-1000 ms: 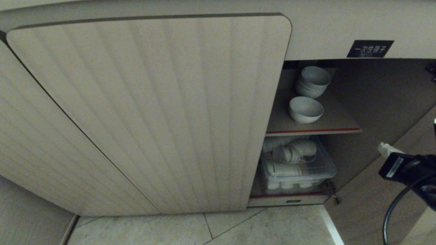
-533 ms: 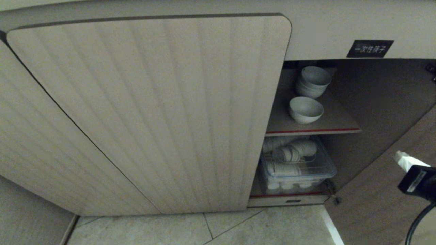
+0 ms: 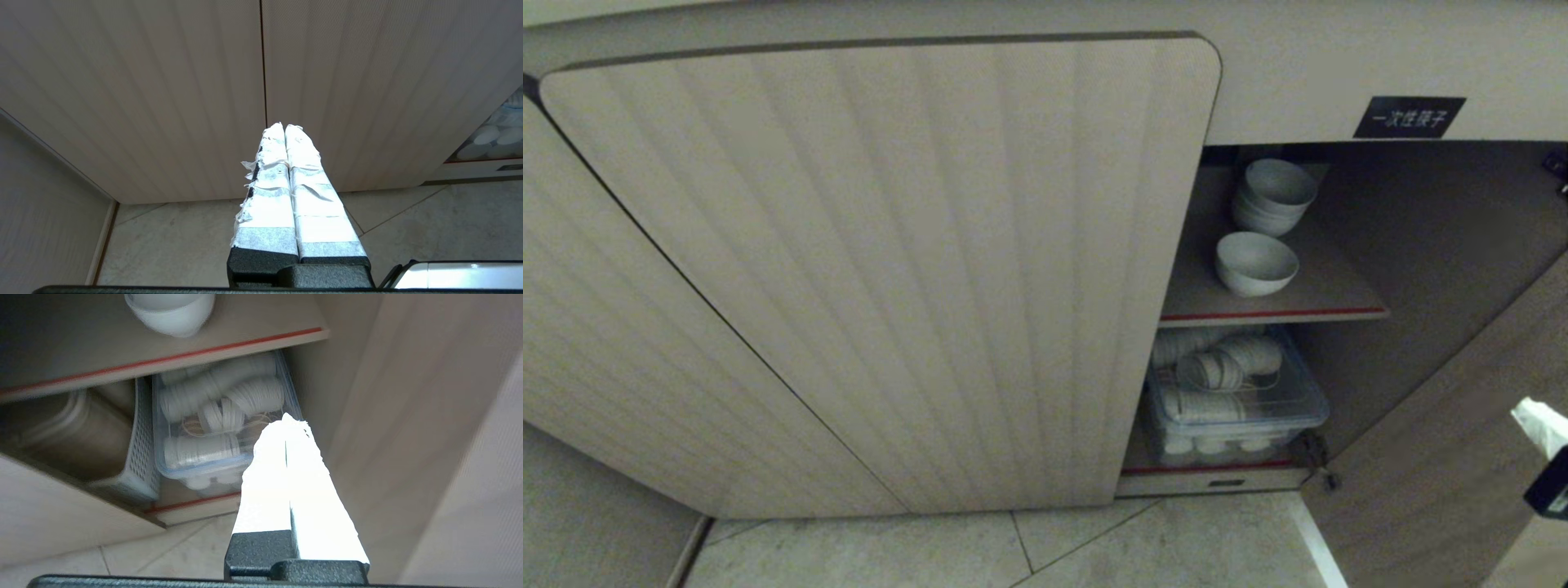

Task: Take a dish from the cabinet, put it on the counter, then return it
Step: Close the cabinet door

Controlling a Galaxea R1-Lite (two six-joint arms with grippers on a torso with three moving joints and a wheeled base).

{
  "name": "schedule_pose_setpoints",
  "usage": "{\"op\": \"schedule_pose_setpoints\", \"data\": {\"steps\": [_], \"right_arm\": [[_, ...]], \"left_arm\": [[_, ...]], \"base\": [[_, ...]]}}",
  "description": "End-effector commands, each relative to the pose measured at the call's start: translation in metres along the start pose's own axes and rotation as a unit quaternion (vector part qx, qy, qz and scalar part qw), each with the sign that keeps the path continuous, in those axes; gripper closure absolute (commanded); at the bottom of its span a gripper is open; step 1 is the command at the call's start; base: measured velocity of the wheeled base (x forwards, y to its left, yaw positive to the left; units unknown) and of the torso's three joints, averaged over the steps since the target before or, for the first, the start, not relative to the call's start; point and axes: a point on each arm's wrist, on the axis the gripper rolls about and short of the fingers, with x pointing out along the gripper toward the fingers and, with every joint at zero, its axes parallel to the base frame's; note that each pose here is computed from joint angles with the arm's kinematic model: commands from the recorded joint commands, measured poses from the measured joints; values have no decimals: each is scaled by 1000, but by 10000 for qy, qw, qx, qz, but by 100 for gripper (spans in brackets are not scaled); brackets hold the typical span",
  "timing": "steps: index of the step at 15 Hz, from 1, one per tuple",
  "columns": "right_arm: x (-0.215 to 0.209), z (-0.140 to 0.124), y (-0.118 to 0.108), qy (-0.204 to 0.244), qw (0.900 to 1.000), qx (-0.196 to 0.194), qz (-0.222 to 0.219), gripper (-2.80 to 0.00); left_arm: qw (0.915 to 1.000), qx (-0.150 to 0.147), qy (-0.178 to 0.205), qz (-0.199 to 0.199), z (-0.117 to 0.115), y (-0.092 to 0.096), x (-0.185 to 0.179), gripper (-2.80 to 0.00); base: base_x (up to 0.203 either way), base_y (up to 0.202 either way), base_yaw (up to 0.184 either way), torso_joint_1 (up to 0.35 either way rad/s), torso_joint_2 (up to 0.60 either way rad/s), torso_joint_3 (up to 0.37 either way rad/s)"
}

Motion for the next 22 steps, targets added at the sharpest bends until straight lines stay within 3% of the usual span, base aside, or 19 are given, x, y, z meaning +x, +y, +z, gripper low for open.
{"op": "schedule_pose_setpoints", "data": {"steps": [1, 5, 9, 22], "right_arm": [[-11, -3, -6, -135, 9998, -138, 42, 0], [-30, -10, -13, -332, 9982, -399, 299, 0], [-42, -11, -18, -506, 9974, -485, 153, 0], [-81, -36, -28, -244, 9963, -788, -240, 0]], "left_arm": [[10000, -2, -2, 0, 0, 0, 0, 0], [10000, 0, -2, 2, 0, 0, 0, 0], [10000, -1, -2, 0, 0, 0, 0, 0], [10000, -7, -2, 0, 0, 0, 0, 0]], "base": [[0, 0, 0, 0, 0, 0], [0, 0, 0, 0, 0, 0], [0, 0, 0, 0, 0, 0], [0, 0, 0, 0, 0, 0]]}}
